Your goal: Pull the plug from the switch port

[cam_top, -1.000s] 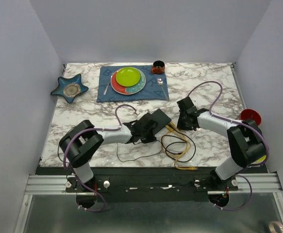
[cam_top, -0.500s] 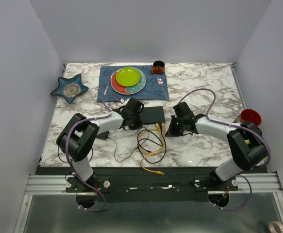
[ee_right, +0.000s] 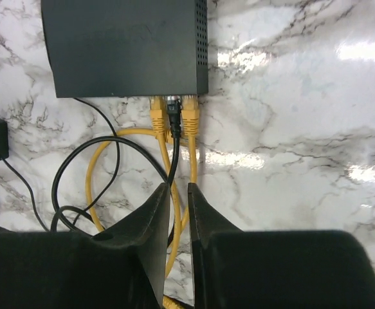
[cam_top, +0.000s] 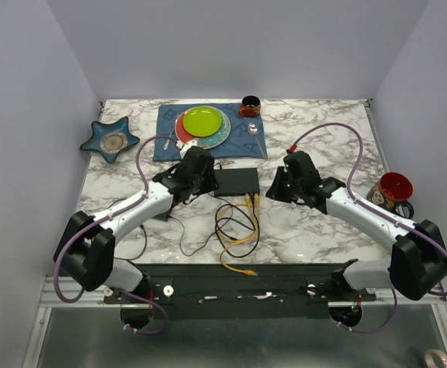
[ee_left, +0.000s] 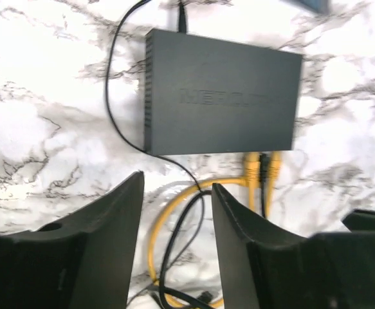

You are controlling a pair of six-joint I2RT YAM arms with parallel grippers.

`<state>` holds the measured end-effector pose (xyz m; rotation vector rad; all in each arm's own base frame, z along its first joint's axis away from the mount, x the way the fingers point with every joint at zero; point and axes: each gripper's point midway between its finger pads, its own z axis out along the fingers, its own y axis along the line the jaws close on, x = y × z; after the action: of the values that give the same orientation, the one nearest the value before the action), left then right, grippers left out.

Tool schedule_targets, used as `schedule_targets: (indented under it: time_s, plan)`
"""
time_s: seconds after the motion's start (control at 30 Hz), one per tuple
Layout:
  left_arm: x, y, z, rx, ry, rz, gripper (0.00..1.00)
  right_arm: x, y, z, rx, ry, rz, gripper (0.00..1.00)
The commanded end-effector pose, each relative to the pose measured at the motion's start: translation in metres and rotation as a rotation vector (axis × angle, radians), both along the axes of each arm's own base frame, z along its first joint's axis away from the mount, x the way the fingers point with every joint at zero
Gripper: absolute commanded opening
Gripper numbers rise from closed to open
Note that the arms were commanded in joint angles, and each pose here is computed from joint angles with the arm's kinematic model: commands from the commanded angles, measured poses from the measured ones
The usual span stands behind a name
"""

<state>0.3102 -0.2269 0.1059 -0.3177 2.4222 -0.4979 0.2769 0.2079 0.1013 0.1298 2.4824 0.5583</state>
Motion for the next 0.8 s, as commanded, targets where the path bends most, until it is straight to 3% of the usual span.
schedule_targets:
  time_s: [0.0,0.1,0.27,0.3,0.47,0.5,0.57,0.63,0.67,0.77]
  plan:
    - [-0.022,0.002,-0.006,0.062,-0.013,-0.076,0.59,-0.001,-0.015,0.0,-0.087,-0.027,0.007,0.27]
    - [-0.039,-0.005,-0.014,0.078,-0.017,-0.118,0.66,-0.003,-0.014,-0.003,-0.077,-0.026,0.015,0.27]
    - [-0.044,-0.024,-0.014,0.05,-0.035,-0.182,0.68,-0.004,-0.012,-0.003,-0.064,-0.034,0.025,0.27]
    - [-0.043,-0.026,-0.013,0.062,-0.04,-0.186,0.99,-0.004,-0.012,-0.002,-0.064,-0.038,0.023,0.27]
    - [-0.024,-0.04,-0.002,0.091,-0.068,-0.195,0.99,0.005,-0.009,-0.002,-0.079,-0.05,0.033,0.29]
    - [-0.022,-0.044,0.001,0.078,-0.077,-0.206,0.99,0.005,-0.007,-0.005,-0.072,-0.041,0.04,0.34]
    - [-0.016,-0.052,0.005,0.053,-0.084,-0.208,0.99,0.009,0.003,-0.004,-0.028,-0.063,0.057,0.55]
    - [-0.011,-0.056,0.008,0.022,-0.085,-0.204,0.91,0.006,0.014,-0.006,0.032,-0.047,0.078,0.66]
    - [-0.007,-0.059,0.011,-0.014,-0.096,-0.189,0.88,0.011,0.019,-0.002,0.059,-0.071,0.077,0.67]
    - [-0.003,-0.059,0.009,-0.079,-0.083,-0.187,0.68,0.013,0.024,-0.005,0.097,-0.081,0.069,0.63]
